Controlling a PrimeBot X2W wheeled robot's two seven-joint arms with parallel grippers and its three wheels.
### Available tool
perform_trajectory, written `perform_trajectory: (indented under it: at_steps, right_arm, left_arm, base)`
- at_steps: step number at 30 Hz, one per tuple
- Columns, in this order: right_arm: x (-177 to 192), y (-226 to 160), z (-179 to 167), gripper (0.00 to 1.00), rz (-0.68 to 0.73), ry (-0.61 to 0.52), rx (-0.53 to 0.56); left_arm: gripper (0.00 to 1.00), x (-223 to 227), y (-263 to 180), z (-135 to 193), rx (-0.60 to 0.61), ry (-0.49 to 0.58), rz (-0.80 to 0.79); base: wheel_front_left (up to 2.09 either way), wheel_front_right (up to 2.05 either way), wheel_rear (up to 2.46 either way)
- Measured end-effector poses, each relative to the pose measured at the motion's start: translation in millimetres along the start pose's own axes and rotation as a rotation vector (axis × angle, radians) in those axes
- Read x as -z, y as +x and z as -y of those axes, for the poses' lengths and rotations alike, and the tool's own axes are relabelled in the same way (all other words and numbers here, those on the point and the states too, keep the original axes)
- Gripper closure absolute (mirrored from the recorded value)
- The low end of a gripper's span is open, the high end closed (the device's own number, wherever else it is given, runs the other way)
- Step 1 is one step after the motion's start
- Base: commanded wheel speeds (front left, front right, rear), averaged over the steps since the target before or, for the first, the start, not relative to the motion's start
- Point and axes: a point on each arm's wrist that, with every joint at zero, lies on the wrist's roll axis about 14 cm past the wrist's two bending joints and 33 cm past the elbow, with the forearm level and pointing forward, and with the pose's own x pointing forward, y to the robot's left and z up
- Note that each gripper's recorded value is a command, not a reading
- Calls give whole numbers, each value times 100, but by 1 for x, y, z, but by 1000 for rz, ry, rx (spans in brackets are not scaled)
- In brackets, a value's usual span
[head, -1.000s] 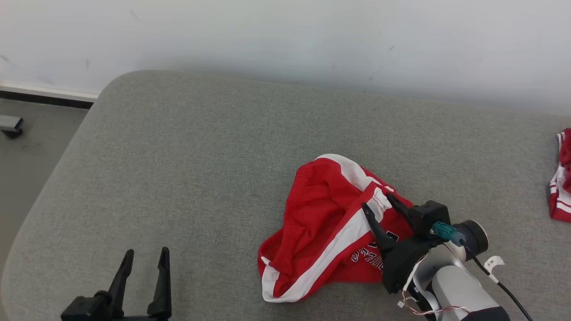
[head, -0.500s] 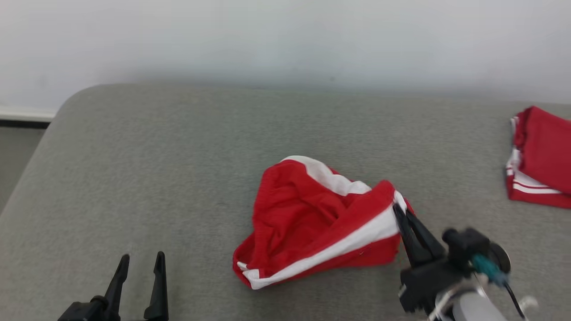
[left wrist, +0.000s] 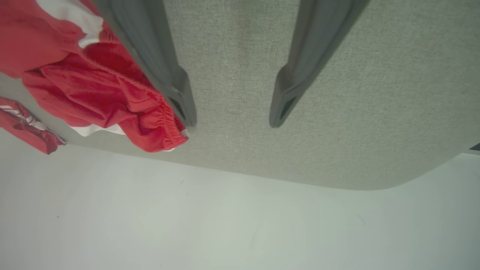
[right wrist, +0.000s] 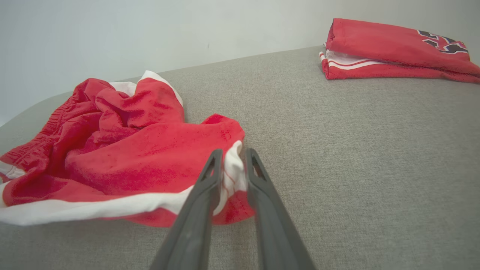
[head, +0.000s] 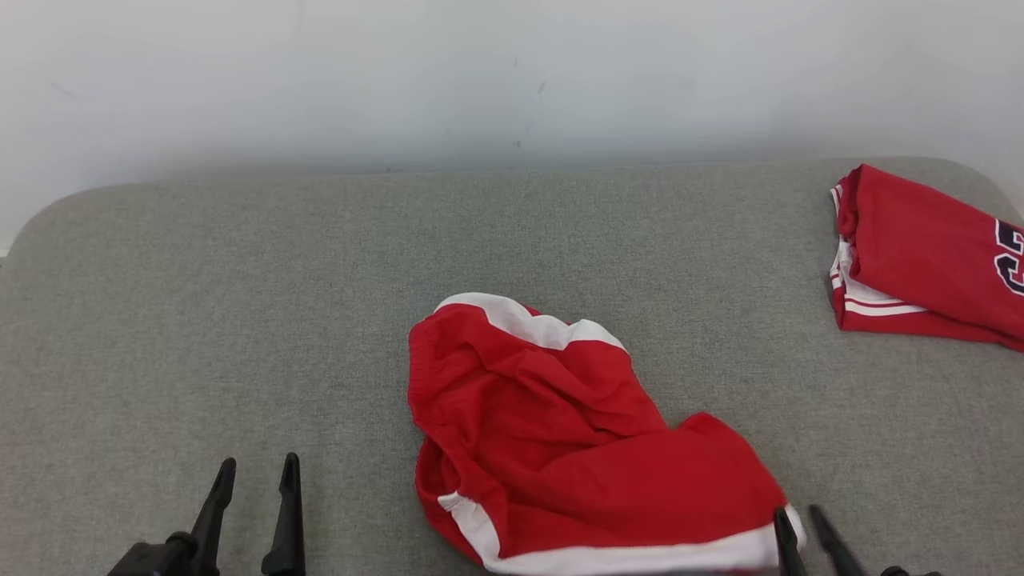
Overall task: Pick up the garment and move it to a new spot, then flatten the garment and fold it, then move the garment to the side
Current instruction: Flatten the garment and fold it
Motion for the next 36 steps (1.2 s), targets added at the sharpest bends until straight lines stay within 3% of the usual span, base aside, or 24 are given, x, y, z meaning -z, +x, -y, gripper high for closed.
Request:
perform_trajectory:
  at_steps: [5,14,22,36]
  right_arm:
    - [-34,6,2,0,124,-54,7]
    - [-67,9,-26,0,243,-97,-78]
    - [-70,7,-40,0,257,-115,-119]
    - [-69,2,-36,0,258,-106,-100]
  left_arm:
    - [0,-2,-4,-1,-1,4,6]
    - [0,-13,-20,-14,-28,37,30]
    - [0,-26,-32,-28,-59,86,64]
    - [0,-31,-37,-31,-71,103,80]
  base:
    - [0,0,0]
    - [0,0,0]
    - [0,0,0]
    - [0,0,0]
